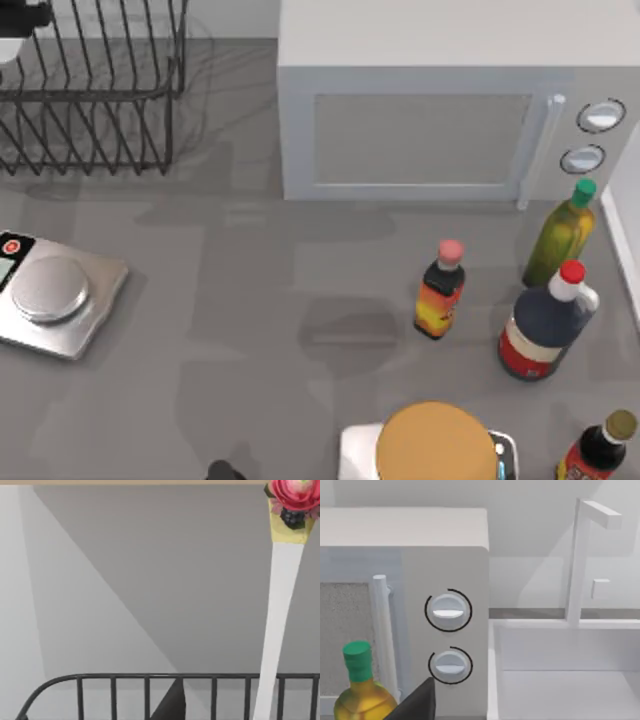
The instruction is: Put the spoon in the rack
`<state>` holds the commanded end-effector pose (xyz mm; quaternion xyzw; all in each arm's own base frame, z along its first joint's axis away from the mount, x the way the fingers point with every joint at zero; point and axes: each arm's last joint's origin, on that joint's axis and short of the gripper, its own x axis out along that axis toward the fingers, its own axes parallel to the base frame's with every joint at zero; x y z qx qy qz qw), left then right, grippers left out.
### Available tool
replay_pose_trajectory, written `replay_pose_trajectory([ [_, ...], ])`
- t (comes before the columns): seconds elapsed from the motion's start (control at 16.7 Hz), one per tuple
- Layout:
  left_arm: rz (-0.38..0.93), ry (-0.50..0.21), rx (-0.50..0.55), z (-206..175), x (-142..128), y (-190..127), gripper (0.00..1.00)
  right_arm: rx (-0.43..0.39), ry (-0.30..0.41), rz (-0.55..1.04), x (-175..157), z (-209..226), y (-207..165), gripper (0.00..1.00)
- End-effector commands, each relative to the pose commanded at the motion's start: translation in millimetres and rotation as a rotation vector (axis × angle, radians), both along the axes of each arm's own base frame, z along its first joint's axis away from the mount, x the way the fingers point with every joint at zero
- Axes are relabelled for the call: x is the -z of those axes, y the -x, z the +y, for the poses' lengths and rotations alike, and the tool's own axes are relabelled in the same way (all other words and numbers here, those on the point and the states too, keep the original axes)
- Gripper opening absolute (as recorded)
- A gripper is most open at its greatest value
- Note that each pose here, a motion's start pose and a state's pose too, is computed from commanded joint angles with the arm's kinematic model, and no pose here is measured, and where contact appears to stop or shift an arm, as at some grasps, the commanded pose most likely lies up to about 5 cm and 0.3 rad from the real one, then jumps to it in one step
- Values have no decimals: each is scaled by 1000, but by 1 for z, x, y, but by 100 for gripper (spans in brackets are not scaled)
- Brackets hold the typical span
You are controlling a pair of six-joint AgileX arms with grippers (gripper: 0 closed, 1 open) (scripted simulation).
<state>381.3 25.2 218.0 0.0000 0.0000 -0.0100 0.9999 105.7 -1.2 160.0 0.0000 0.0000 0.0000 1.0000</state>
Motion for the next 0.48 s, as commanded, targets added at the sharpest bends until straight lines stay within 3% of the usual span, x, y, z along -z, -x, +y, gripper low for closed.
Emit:
replay_pose_trajectory([
  [0.12, 0, 0, 0, 0, 0, 0, 98, 0, 0, 0, 0, 0, 0, 100],
  [0.48, 0, 0, 0, 0, 0, 0, 100, 0, 0, 0, 0, 0, 0, 100],
])
